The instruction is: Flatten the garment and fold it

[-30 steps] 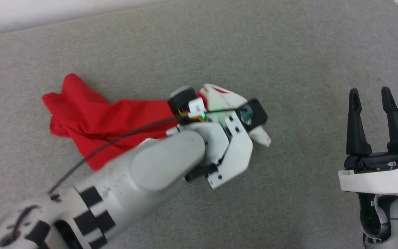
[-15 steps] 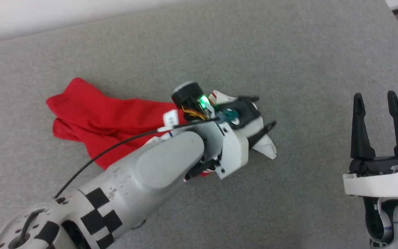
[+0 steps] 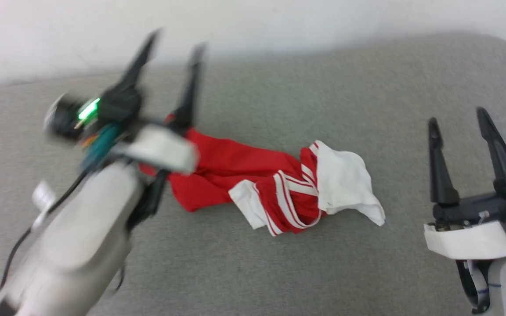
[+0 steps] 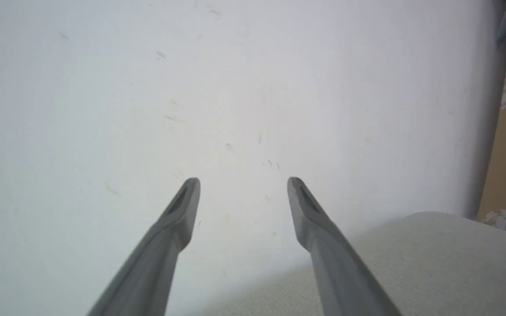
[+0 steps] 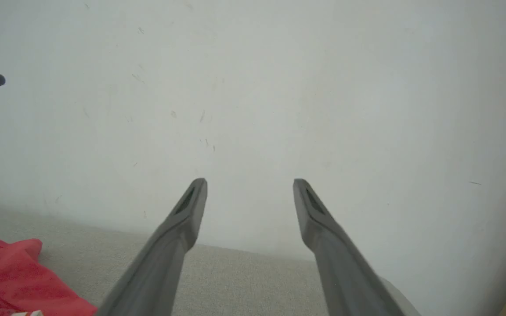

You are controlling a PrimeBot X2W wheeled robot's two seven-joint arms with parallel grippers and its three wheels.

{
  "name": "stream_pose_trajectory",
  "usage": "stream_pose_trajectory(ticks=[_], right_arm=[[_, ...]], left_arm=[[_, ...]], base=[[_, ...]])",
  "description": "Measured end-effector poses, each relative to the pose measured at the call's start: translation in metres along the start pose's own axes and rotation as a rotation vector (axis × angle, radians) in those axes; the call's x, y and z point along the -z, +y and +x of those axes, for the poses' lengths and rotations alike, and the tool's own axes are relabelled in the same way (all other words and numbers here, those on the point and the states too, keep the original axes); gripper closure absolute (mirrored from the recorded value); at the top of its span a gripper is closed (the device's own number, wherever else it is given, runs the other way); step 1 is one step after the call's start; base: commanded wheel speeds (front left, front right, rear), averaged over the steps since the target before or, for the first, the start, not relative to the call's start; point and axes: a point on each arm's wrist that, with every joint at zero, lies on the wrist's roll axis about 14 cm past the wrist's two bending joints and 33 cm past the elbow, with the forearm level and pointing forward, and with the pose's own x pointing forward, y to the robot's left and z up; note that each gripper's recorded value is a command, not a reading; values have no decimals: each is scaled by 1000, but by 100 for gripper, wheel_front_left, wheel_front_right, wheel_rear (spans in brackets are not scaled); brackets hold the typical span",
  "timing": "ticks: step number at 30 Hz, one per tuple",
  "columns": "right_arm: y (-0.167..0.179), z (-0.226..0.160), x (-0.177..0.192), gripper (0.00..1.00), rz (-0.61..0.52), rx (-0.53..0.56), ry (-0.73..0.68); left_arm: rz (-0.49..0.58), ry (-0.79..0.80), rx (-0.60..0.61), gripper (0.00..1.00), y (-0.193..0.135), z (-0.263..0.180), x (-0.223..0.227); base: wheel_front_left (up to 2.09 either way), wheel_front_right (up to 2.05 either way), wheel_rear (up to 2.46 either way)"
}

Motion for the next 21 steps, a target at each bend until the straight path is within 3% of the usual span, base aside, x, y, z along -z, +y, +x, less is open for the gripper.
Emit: stream_pose_trajectory(ticks=[5, 10, 14, 21], right_arm=[[37, 9, -5, 0, -65, -224, -24], [67, -5, 48, 0, -169, -522, 195], [83, 0, 64, 0, -218, -685, 378], [91, -36, 121, 0, -320, -885, 880]], left_arm=[[62, 42, -302, 0, 67, -70, 5], [96, 96, -491, 0, 101, -134, 10], [87, 124, -532, 0, 98, -161, 15], [60, 126, -563, 0, 97, -172, 19]], base=[[0, 0, 0], [0, 0, 0], [0, 0, 0], [0, 0, 0]])
